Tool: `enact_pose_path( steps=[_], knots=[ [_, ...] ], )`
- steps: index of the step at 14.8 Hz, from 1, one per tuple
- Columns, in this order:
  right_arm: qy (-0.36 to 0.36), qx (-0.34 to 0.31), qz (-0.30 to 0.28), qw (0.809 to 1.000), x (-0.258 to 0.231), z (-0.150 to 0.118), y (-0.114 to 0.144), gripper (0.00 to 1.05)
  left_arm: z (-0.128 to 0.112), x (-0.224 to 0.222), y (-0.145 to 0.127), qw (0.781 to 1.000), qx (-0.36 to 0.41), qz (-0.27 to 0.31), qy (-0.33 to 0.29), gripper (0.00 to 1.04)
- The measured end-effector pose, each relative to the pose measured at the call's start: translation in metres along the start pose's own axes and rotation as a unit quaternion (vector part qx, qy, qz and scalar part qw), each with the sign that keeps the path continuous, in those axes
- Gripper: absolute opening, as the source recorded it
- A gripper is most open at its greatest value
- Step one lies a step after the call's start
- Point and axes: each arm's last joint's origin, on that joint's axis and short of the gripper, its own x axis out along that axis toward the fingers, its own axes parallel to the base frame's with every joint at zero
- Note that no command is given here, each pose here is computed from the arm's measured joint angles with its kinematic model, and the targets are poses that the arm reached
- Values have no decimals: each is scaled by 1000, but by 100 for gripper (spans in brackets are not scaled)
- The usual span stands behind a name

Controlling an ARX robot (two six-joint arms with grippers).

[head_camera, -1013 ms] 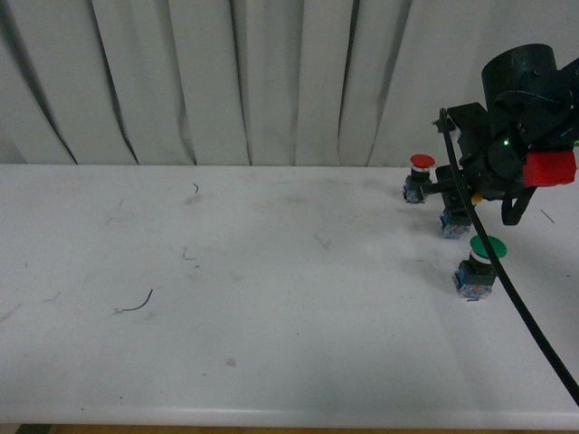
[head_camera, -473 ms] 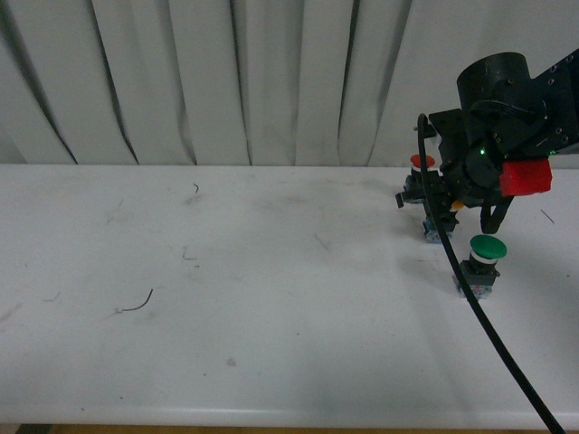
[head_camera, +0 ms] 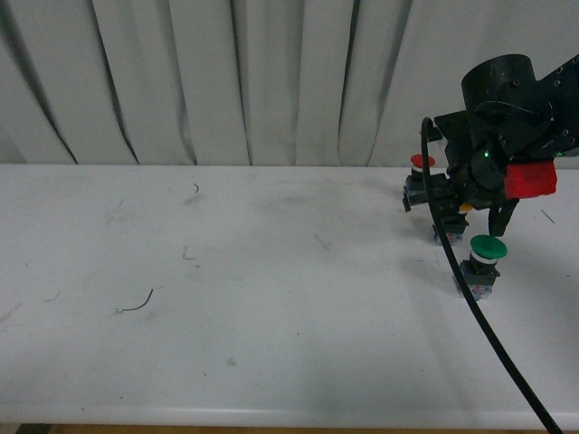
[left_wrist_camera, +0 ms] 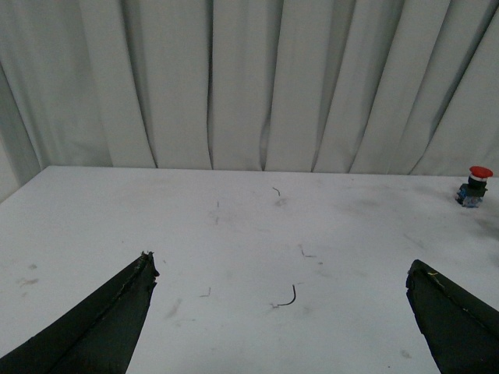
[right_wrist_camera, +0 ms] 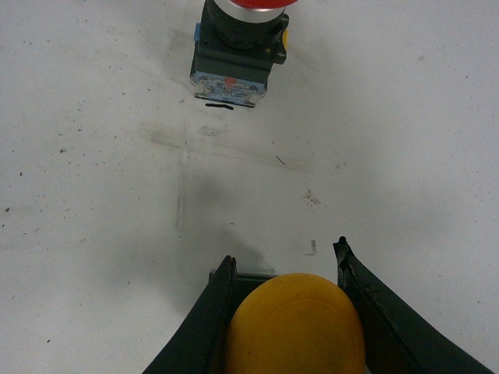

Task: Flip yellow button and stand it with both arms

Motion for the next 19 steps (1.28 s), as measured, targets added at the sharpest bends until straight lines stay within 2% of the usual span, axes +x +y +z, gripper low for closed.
enact_pose_path(
  steps=[3, 9, 10, 15, 17, 19],
  knots=[
    [0, -4, 0, 1000, 0, 0, 0, 36, 0, 0, 0, 1000, 0, 0, 0, 98],
    [-7, -3, 0, 1000, -1, 1, 0, 100, 0, 0, 0, 1000, 0, 0, 0, 98],
    [-13, -2, 1, 1000, -3, 3, -2, 97, 0, 0, 0, 1000, 0, 0, 0, 98],
    [-99, 17, 26, 995, -61, 28, -20, 98, 0, 0, 0, 1000, 0, 0, 0, 98],
    [-163, 34, 46, 985, -104, 33, -30, 98, 0, 0, 0, 1000, 0, 0, 0, 98],
    [-235, 60, 69, 968, -158, 26, -44, 98, 0, 0, 0, 1000, 0, 0, 0, 98]
  ],
)
